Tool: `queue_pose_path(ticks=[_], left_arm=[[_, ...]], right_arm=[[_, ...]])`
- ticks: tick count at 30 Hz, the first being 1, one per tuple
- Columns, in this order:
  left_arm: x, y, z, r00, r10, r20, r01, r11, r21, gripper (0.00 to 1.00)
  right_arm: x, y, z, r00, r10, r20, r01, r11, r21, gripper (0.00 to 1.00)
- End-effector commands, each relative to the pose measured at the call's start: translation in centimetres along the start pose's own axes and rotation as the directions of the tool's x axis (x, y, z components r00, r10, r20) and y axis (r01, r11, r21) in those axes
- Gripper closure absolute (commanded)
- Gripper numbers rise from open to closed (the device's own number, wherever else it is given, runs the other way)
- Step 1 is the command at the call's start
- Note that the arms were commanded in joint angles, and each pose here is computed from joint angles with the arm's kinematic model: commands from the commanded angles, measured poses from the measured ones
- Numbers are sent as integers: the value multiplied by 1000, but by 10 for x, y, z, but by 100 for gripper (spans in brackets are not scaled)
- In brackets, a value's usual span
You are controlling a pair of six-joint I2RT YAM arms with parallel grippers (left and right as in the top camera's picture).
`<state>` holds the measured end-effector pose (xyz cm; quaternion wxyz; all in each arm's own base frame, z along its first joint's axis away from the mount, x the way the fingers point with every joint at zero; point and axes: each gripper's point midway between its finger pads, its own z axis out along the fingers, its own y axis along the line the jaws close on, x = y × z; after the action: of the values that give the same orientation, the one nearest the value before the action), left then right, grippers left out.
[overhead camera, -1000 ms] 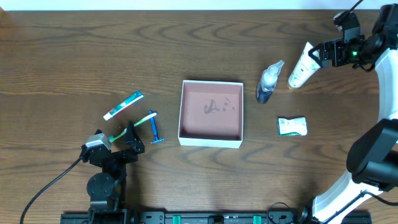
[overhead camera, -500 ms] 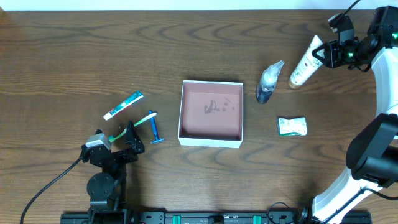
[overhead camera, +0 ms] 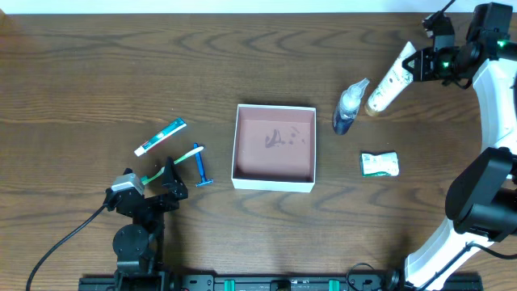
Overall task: Pack container
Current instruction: 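Lift the Pantene tube and carry it over the box with the right gripper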
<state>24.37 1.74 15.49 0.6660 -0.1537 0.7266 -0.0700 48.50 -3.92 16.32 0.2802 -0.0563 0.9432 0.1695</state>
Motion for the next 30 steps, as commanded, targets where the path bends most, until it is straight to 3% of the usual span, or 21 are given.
queue_pose_path(ticks=[1,10,18,24,30], left_arm=[[17,8,1,999,18,-47,-19,999,-27,2],[17,8,1,999,18,-47,-19,999,-27,2],[17,8,1,999,18,-47,-19,999,-27,2],[17,8,1,999,18,-47,-19,999,-27,2],[17,8,1,999,18,-47,-19,999,-27,2]], right_arm=[[-21,-4,-38,996,67,61,-75,989,124,99],[-56,39,-177,976,-58,211,-24,930,366,99],[-57,160,-277,881,-184,435,61,958,281,99],[-39,237,-281,869,-181,460,143,983,116,99],[-32,277,-224,923,-162,350,156,987,45,99]])
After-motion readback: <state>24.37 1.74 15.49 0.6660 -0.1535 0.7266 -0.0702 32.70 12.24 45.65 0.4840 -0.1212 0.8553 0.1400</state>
